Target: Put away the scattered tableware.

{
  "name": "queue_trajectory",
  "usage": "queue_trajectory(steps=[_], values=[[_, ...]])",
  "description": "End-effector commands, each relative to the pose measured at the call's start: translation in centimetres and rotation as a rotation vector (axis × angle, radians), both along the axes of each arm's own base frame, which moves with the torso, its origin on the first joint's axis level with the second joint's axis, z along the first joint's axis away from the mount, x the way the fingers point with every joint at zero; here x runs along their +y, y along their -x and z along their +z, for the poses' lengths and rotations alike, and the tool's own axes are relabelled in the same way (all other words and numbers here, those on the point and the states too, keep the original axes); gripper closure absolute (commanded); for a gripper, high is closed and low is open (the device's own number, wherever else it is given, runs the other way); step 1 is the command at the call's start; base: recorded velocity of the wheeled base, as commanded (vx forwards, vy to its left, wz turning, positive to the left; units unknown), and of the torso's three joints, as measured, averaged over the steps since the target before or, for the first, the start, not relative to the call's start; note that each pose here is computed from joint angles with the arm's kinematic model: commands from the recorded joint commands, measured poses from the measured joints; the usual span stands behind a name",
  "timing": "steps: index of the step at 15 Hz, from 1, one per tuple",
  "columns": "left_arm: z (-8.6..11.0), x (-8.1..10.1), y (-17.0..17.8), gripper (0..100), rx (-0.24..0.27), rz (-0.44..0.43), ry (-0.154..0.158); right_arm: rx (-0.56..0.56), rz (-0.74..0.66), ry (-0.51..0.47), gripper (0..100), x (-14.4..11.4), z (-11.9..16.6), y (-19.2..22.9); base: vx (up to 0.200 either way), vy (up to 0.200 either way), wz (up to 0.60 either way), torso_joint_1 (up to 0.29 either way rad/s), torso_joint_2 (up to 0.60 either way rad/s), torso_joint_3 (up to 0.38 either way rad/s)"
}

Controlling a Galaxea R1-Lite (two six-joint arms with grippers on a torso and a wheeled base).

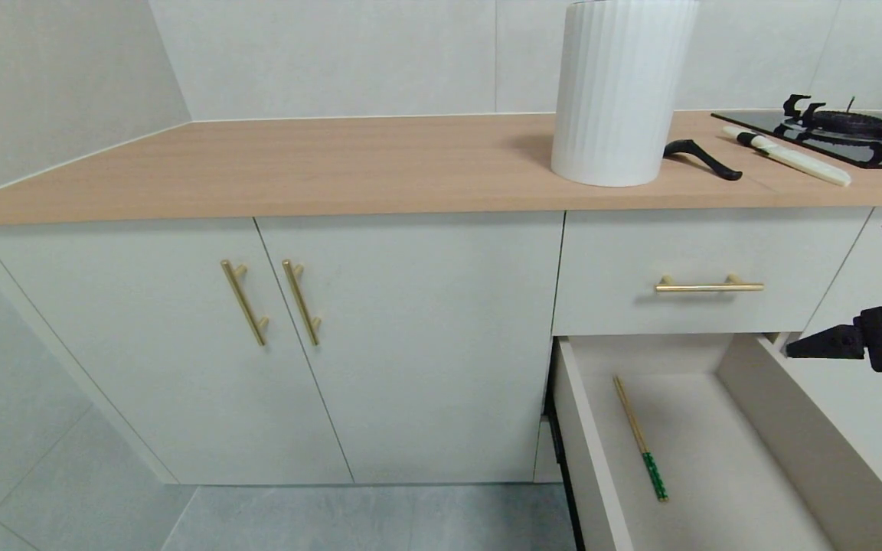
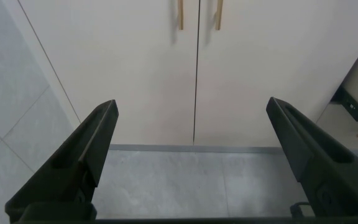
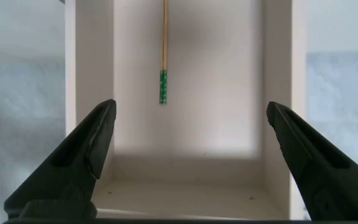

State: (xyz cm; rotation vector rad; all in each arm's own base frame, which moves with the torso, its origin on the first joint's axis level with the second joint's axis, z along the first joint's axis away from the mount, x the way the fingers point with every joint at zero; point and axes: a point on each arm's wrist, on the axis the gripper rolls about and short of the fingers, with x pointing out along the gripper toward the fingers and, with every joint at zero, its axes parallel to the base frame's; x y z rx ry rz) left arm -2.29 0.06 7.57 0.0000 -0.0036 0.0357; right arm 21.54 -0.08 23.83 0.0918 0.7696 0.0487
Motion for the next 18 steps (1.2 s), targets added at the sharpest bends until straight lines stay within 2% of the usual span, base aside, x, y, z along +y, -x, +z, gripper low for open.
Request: queue_trajectory(steps=[1, 5, 18], values=[[0.0, 0.0, 0.0, 0, 0.001, 0.001, 0.0, -0.012, 0.003, 0.002, 0, 0.0, 0.2, 0.5, 0.0, 0.0, 0.0, 0.017, -0.08, -0.032], [0.0, 0.0, 0.0, 0, 0.001, 0.001, 0.0, -0.008, 0.006, 0.002, 0, 0.1, 0.1, 0.5, 0.0, 0.0, 0.0, 0.084, -0.23, -0.272], [0.0, 0.0, 0.0, 0, 0.001, 0.001, 0.0, 0.029, 0.053, 0.004, 0, 1.1, -1.0, 0.1, 0.0, 0.0, 0.0, 0.162, -0.5, -0.298]])
